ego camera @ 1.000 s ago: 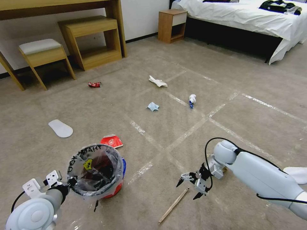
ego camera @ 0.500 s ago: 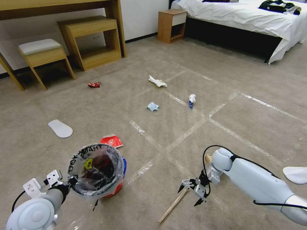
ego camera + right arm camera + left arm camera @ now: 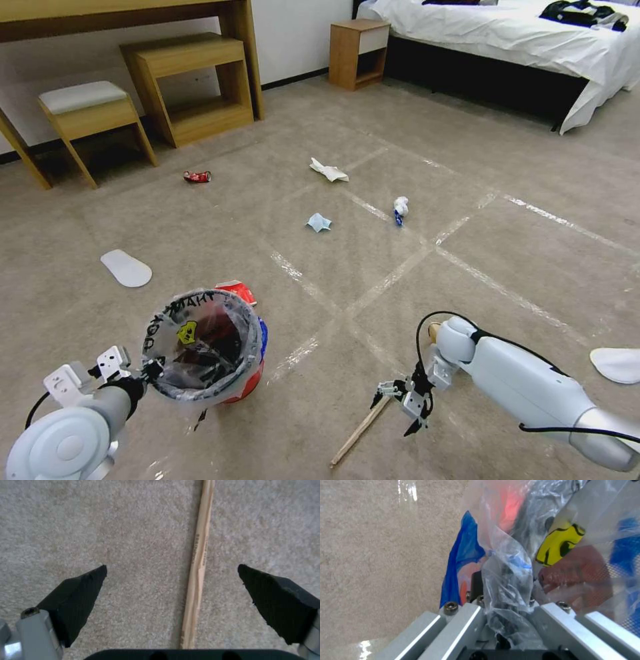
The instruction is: Pick up the trash bin and place the garbage on the floor into it.
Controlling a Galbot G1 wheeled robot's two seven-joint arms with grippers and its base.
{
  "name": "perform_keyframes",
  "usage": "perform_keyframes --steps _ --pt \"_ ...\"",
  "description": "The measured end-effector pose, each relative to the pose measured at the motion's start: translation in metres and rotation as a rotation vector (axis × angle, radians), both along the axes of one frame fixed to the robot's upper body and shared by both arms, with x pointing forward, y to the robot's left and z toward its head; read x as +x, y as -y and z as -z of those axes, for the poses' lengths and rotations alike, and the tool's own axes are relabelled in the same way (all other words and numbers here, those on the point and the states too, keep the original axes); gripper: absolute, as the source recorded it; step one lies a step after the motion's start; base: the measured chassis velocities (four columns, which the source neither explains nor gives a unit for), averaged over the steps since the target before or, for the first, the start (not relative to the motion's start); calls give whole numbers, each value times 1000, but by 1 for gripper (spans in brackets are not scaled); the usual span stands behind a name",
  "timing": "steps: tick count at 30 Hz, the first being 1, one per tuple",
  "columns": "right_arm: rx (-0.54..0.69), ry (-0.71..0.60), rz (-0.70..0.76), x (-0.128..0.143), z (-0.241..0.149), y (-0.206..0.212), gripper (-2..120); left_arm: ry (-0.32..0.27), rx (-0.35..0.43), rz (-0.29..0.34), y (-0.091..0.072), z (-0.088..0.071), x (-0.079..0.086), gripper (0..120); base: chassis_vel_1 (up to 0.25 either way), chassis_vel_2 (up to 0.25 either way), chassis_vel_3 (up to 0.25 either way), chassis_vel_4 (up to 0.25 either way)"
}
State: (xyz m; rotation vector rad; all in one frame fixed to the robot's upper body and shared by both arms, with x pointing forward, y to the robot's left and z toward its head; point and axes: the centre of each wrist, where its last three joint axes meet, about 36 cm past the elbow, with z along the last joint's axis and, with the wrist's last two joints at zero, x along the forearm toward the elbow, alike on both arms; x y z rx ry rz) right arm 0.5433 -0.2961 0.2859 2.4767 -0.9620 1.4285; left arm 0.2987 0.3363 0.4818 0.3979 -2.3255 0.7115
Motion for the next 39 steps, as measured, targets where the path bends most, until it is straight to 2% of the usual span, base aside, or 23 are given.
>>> perform_keyframes --steps 12,20,39 --pt "-3 9 7 12 2 -8 100 3 -11 4 3 0 2 0 0 0 0 0" --pt "-7 12 -5 10 5 -14 100 -2 -12 0 3 3 3 0 0 0 0 0" --pt "-13 25 50 -4 21 2 100 -9 -15 2 6 8 5 0 0 0 0 0"
